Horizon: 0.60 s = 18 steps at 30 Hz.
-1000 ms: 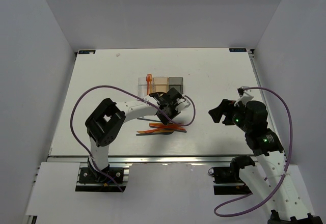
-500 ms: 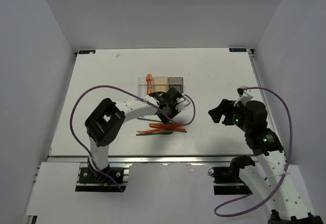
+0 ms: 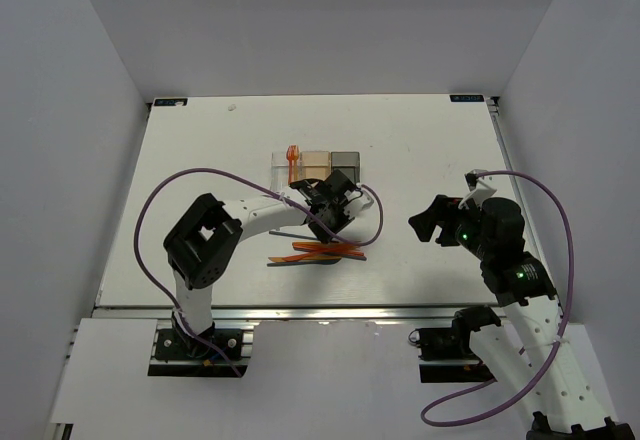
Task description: Sort the eating utensils into containers
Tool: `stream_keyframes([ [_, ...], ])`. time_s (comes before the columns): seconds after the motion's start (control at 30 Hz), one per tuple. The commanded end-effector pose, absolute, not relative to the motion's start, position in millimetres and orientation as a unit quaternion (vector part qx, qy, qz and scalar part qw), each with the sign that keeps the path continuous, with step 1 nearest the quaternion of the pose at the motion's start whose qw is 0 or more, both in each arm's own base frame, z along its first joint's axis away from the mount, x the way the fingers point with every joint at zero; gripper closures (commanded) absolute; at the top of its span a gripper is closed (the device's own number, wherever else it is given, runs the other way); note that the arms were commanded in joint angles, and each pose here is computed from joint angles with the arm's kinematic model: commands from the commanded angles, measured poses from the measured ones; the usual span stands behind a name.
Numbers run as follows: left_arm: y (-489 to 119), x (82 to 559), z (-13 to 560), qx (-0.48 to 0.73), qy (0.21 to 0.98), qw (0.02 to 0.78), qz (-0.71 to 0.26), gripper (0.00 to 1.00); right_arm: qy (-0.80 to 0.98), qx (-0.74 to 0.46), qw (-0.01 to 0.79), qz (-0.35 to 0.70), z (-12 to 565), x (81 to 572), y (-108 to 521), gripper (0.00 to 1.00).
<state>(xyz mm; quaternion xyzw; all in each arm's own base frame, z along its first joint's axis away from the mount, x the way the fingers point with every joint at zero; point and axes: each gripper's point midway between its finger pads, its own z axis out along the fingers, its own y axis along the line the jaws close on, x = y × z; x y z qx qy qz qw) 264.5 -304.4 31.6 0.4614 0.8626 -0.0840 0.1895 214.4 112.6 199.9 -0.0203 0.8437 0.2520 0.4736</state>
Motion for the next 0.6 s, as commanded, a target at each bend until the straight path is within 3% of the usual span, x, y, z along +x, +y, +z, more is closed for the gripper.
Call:
stream_keyframes([
  [0.0, -302, 259, 31, 0.462, 0.864, 0.178, -0.093, 0.69, 0.833, -0.033, 0.492, 0.251, 207, 218, 114, 0.22],
  [0.57, -298, 260, 15, 0.462, 0.869, 0.162, -0.077, 0.67, 0.832, -0.033, 0.493, 0.25, 206, 217, 113, 0.22],
])
